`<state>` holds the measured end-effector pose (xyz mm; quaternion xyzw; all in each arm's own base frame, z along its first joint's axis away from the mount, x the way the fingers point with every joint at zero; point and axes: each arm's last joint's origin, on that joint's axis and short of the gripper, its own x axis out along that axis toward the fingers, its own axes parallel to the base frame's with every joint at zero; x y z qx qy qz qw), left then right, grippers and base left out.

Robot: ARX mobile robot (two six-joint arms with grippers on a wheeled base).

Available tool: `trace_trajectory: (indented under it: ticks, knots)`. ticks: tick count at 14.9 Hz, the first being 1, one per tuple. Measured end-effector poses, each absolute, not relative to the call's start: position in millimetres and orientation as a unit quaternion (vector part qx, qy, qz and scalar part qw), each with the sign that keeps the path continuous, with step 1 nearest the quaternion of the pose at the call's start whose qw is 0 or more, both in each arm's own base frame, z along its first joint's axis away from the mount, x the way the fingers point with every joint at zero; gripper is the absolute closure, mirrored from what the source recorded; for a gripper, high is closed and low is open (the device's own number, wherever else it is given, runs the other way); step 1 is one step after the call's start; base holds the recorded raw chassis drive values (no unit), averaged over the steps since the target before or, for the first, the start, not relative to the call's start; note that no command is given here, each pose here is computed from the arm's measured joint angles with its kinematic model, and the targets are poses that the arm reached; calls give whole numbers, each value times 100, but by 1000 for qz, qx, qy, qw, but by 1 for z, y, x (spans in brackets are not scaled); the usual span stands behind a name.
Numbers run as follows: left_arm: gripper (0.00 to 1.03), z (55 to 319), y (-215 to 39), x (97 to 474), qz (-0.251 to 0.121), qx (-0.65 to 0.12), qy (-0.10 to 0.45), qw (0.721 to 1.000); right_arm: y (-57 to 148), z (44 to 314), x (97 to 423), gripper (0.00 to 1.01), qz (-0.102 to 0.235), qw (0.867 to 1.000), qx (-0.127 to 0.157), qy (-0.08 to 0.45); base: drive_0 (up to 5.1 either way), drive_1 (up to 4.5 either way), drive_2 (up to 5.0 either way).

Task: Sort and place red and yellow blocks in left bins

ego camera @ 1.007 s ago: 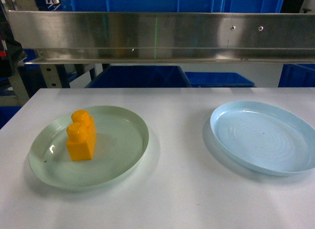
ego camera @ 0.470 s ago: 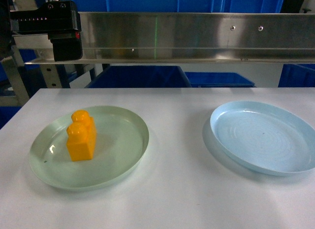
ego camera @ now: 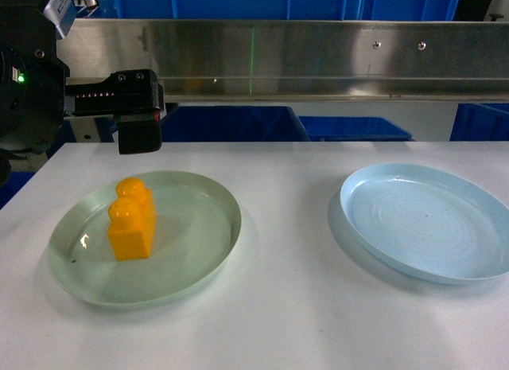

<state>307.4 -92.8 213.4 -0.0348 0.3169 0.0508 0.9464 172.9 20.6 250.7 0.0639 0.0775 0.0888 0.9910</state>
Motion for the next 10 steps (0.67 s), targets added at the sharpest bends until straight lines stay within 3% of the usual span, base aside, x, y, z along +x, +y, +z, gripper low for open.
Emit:
trace_trajectory:
  ticks: [5,10]
  knots:
    - [5,196,-109,313,28,-29,329,943,21,251,173,74,89,991,64,78,0,0,0]
    - [5,176,-109,310,29,-15,367,930,21,251,173,74,89,991,64,78,0,0,0]
